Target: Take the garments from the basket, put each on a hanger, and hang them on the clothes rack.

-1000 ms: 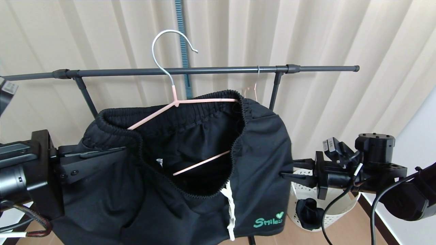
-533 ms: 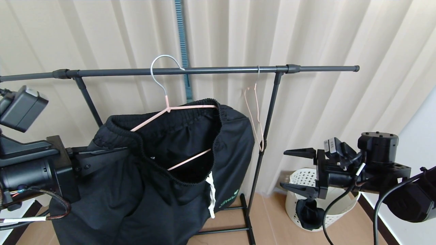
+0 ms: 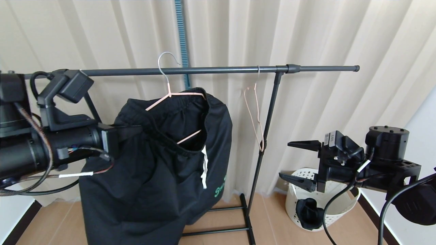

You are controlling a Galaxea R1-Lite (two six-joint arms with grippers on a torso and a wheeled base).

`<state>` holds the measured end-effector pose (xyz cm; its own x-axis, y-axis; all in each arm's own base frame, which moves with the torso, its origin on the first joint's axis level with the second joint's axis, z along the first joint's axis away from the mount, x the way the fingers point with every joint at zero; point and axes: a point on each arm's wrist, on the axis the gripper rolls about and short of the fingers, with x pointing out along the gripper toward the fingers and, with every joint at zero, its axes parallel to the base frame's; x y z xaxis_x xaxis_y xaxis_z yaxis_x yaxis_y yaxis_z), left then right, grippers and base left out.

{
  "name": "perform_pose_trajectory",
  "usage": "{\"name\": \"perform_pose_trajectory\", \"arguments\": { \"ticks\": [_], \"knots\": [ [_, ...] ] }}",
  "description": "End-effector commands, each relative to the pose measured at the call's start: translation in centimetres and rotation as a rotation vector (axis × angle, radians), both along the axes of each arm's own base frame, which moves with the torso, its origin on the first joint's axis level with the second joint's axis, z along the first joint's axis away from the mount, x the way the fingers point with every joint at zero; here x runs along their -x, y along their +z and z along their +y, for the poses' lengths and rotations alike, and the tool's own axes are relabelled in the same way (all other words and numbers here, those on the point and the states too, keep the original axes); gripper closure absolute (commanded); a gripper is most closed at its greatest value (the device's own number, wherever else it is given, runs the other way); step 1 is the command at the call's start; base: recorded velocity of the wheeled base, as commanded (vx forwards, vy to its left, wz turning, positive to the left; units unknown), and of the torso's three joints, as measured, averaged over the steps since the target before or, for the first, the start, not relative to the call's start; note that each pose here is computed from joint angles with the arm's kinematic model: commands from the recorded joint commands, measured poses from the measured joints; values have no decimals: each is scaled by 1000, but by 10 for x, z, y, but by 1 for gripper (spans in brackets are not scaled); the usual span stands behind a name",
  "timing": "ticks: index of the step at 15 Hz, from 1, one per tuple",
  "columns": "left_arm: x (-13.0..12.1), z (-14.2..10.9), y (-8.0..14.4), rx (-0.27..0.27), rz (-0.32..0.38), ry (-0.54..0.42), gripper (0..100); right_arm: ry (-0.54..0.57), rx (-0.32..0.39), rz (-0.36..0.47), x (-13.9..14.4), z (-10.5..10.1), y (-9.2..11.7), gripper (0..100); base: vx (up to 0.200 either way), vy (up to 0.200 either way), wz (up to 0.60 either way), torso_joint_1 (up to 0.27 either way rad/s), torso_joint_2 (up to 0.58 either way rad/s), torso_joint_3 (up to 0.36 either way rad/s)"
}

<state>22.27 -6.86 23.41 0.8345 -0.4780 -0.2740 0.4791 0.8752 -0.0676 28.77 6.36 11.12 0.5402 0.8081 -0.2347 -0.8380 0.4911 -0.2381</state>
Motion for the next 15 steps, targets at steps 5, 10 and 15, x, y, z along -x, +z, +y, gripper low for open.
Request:
{"name": "perform_pose_trajectory", "arguments": {
  "ticks": [5, 10, 15],
  "knots": [
    [-87, -43, -21, 8, 92, 88, 100, 4, -2, -13, 1, 1, 4, 0, 0, 0, 0, 0, 0, 0],
    [-124, -57, -32, 10, 87, 91, 100, 2, -1, -12, 0, 1, 3, 0, 0, 0, 0, 0, 0, 0],
    [-145, -63, -35, 72, 43, 104, 100, 2, 1, -3, -1, 1, 0, 0, 0, 0, 0, 0, 0, 0]
  ]
}}
